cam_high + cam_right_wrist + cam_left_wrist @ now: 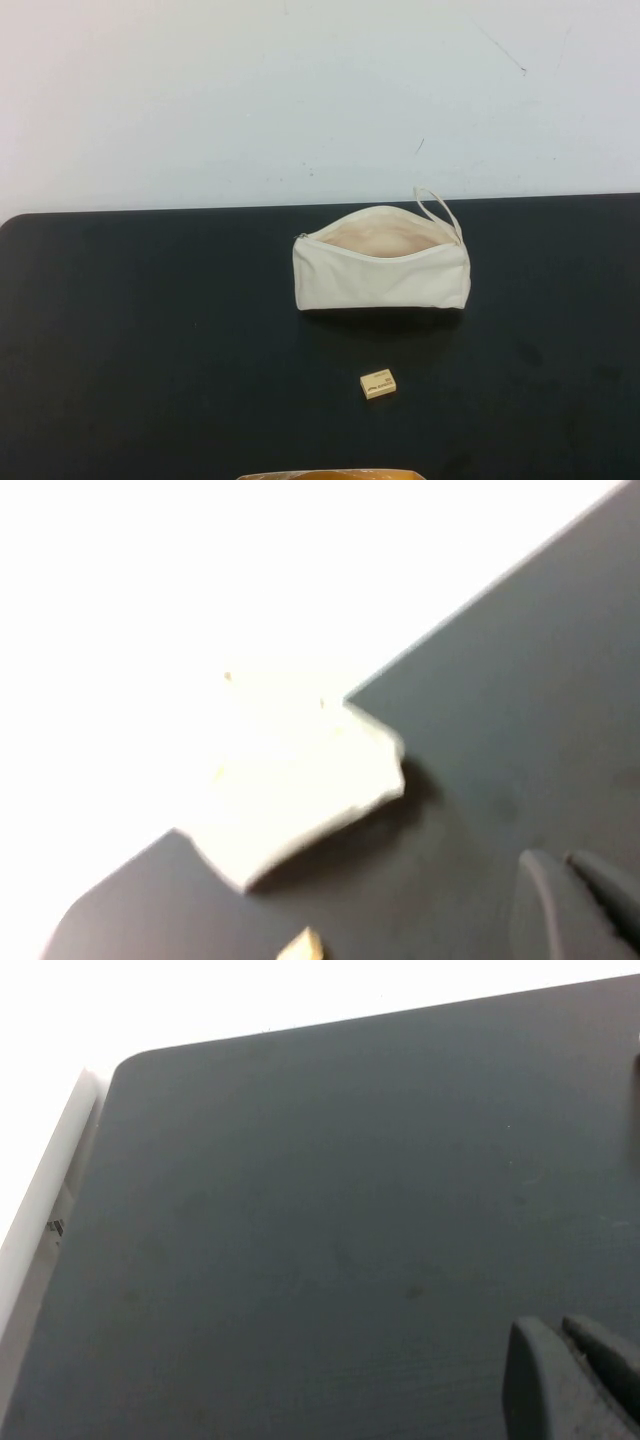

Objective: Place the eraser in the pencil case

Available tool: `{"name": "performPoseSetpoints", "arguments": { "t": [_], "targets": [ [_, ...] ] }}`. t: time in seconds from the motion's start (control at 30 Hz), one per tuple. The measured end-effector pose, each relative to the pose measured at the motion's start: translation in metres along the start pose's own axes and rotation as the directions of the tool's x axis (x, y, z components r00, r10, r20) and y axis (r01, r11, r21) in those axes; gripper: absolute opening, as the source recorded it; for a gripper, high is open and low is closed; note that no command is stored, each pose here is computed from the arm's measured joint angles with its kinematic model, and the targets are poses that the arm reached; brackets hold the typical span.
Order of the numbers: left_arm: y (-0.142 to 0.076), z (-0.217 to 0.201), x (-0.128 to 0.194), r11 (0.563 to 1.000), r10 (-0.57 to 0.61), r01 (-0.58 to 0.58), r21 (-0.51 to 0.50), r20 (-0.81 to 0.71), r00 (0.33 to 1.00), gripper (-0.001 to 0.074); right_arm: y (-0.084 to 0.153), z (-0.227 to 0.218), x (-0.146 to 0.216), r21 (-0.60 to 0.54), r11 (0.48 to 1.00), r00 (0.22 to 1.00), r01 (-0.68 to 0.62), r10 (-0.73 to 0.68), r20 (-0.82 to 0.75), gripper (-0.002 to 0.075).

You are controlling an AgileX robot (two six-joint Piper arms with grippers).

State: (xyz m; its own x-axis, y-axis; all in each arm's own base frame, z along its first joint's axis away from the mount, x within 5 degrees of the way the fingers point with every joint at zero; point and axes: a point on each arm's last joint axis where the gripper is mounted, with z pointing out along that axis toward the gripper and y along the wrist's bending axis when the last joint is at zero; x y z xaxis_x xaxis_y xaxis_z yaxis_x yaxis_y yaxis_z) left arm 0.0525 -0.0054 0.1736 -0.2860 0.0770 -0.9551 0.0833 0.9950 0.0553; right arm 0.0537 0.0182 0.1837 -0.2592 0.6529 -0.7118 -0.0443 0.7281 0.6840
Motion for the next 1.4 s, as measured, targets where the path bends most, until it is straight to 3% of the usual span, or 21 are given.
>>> {"name": "performPoseSetpoints", "arguments": {
  "t": [0.3,0.4,0.5,0.63,0.67,0.87,1.07,1.2,1.4],
  "targets": [
    [0.000,0.000,0.000,1.000,0.000,0.000,0.000,0.000,1.000,-0.0001,0.000,0.000,-0.006,0.004,0.992,0.990,0.127,-0.127,0.066,-0.0001],
    [0.000,0.000,0.000,1.000,0.000,0.000,0.000,0.000,1.000,-0.0001,0.005,-0.002,-0.006,-0.009,0.972,0.972,0.234,-0.234,0.027,-0.0001],
    [0.000,0.000,0.000,1.000,0.000,0.000,0.000,0.000,1.000,-0.0001,0.024,-0.009,-0.017,-0.048,0.919,0.919,0.392,-0.393,-0.015,-0.0001],
    [0.000,0.000,0.000,1.000,0.000,0.000,0.000,0.000,1.000,-0.0001,0.050,-0.011,-0.045,-0.043,0.814,0.801,0.579,-0.578,-0.153,-0.0001],
    [0.000,0.000,0.000,1.000,0.000,0.000,0.000,0.000,1.000,-0.0001,0.064,-0.009,-0.063,-0.038,0.754,0.725,0.655,-0.642,-0.247,-0.0001],
    [0.000,0.000,0.000,1.000,0.000,0.000,0.000,0.000,1.000,-0.0001,0.107,0.010,-0.124,-0.126,0.604,0.468,0.787,-0.718,-0.516,-0.0001],
    [0.000,0.000,0.000,1.000,0.000,0.000,0.000,0.000,1.000,-0.0001,0.129,0.051,-0.157,-0.258,0.588,0.298,0.767,-0.682,-0.668,-0.0001],
    [0.000,0.000,0.000,1.000,0.000,0.000,0.000,0.000,1.000,-0.0001,0.140,0.087,-0.168,-0.328,0.602,0.246,0.728,-0.675,-0.696,-0.0001],
    [0.000,0.000,0.000,1.000,0.000,0.000,0.000,0.000,1.000,-0.0001,0.158,0.145,-0.152,-0.400,0.553,0.106,0.731,-0.671,-0.734,-0.0001]
  ]
}}
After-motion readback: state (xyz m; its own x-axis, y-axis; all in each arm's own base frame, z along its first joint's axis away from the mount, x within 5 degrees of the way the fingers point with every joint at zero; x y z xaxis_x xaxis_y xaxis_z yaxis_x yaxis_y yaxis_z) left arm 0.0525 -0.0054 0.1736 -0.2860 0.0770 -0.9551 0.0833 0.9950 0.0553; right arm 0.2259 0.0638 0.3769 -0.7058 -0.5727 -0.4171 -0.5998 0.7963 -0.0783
